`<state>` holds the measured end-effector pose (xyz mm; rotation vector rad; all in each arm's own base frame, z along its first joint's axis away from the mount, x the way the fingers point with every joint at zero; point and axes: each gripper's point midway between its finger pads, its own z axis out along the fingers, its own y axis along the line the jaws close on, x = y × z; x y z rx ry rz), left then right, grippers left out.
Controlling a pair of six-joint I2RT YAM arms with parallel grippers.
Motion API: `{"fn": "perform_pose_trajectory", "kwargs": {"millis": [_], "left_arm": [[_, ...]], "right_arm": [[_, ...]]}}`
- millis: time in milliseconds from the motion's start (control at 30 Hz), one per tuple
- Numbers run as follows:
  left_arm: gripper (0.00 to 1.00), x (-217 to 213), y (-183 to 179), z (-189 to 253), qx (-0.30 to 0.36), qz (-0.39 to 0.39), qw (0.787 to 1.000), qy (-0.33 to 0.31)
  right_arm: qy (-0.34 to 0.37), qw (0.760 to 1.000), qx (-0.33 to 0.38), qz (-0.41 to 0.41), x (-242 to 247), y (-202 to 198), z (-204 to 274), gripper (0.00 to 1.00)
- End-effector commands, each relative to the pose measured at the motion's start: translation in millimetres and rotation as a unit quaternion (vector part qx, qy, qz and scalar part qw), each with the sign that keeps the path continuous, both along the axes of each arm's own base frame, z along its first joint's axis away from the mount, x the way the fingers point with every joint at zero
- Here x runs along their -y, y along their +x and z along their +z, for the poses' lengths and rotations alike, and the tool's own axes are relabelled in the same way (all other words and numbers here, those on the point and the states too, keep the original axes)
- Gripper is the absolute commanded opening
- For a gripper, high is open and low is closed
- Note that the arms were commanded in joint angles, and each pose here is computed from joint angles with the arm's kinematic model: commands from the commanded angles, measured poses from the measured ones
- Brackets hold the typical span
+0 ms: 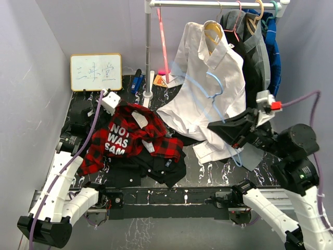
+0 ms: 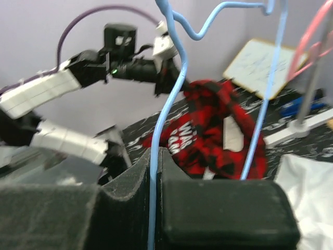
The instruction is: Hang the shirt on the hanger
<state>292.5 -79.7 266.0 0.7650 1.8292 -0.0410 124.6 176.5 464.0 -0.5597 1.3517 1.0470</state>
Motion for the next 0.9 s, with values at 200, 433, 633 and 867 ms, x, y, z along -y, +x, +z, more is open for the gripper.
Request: {"fn": "perform_pose_trajectory", "kwargs": {"millis": [200,433,633,867], "left_arm": [[0.00,-27.2,18.7,36.5,0.057,0.072,0.995,0.026],[0.00,-24.7,18.8,38.4,0.043,0.066,0.997,0.009],[0.00,-12.1,8.3,41.9,0.021,0.031,0.999,-0.025],[0.00,-11.2,10.9,35.6,0.012,0.032,0.999,-0.027]], "right_arm": [[0.010,0.974,-0.070,0.214,-42.6,-26.0,-44.0,0.00],[-0.022,0.982,-0.099,0.163,-45.9,5.6,-82.5,0.00],[-0.036,0.988,-0.096,0.114,-50.1,41.2,-94.9,0.00],[-0.063,0.982,-0.100,0.146,-79.4,47.8,-99.9,0.00]]}}
